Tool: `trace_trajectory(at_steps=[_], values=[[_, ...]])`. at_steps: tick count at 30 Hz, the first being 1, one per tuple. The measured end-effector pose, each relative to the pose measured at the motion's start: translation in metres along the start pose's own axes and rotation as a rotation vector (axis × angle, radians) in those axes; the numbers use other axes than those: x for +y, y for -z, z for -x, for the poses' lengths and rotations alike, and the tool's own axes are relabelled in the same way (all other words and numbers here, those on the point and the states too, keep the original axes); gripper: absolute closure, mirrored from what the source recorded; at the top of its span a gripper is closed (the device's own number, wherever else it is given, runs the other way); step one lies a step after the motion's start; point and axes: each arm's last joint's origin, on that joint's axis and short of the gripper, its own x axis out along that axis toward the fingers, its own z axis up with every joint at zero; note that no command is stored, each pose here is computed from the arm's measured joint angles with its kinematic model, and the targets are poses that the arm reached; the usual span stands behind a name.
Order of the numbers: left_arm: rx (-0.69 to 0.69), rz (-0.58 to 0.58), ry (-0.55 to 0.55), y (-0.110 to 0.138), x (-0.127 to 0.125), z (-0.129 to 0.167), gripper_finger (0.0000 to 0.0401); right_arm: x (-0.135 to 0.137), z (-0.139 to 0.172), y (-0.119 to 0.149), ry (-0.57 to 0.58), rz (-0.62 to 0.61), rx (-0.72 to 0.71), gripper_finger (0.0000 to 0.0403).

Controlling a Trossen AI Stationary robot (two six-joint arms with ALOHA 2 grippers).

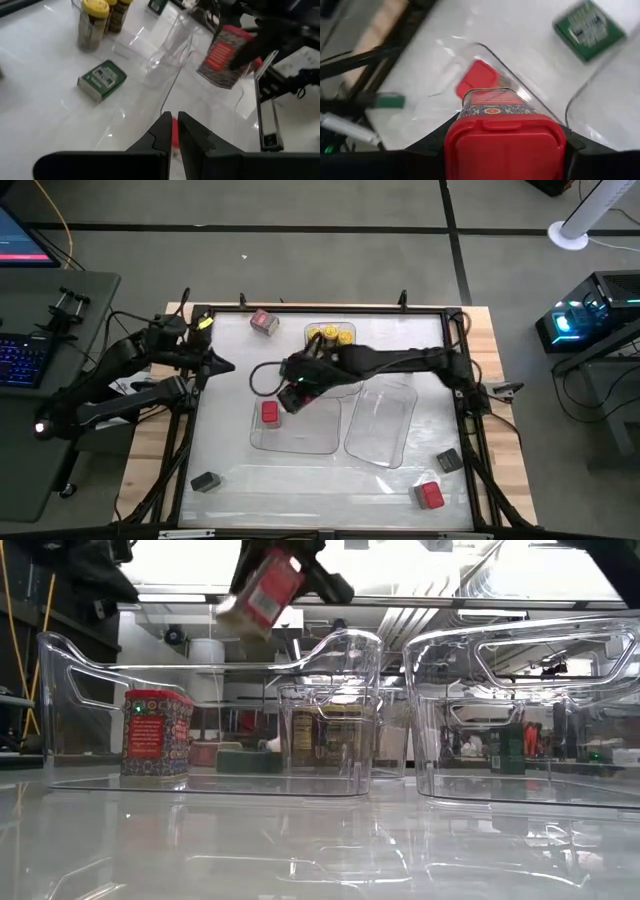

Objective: Sort spices by type
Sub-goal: Put the top right red seasoning can into the left transparent bin

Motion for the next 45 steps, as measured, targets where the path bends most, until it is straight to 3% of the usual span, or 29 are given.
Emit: trace_trajectory(at_steps=[4,10,14,18,23,32,39,45], values=[[0.027,-0.05,-0.02,0.007,0.0,0.004,0.0382,-0.001,-0.03,0.004,0.077,-0.129,0.073,0.0209],[0.064,-0.067,-0.027,0.016,-0.001,0.01,0.0382,-0.004,-0.071,0.014,0.105,-0.258,0.164,0.0209],[0.105,-0.064,-0.077,0.027,0.002,0.012,0.0382,-0.007,-0.084,0.017,0.135,-0.322,0.163,0.0209],[0.156,0.021,-0.105,0.05,0.012,0.004,0.0382,-0.007,-0.088,0.017,0.146,-0.381,0.129,0.0209],[0.131,0.12,-0.093,0.071,0.021,-0.007,0.0382,-0.005,-0.089,0.019,0.142,-0.405,0.121,0.0209],[0.092,0.125,-0.092,0.072,0.02,-0.005,0.0382,-0.001,-0.11,0.027,0.086,-0.396,0.181,0.0209],[0.091,0.126,-0.095,0.072,0.021,-0.005,0.0382,0.007,-0.114,0.024,0.022,-0.409,0.109,0.0209],[0.091,0.126,-0.095,0.072,0.021,-0.005,0.0382,0.002,-0.114,0.026,0.069,-0.399,0.127,0.0209]])
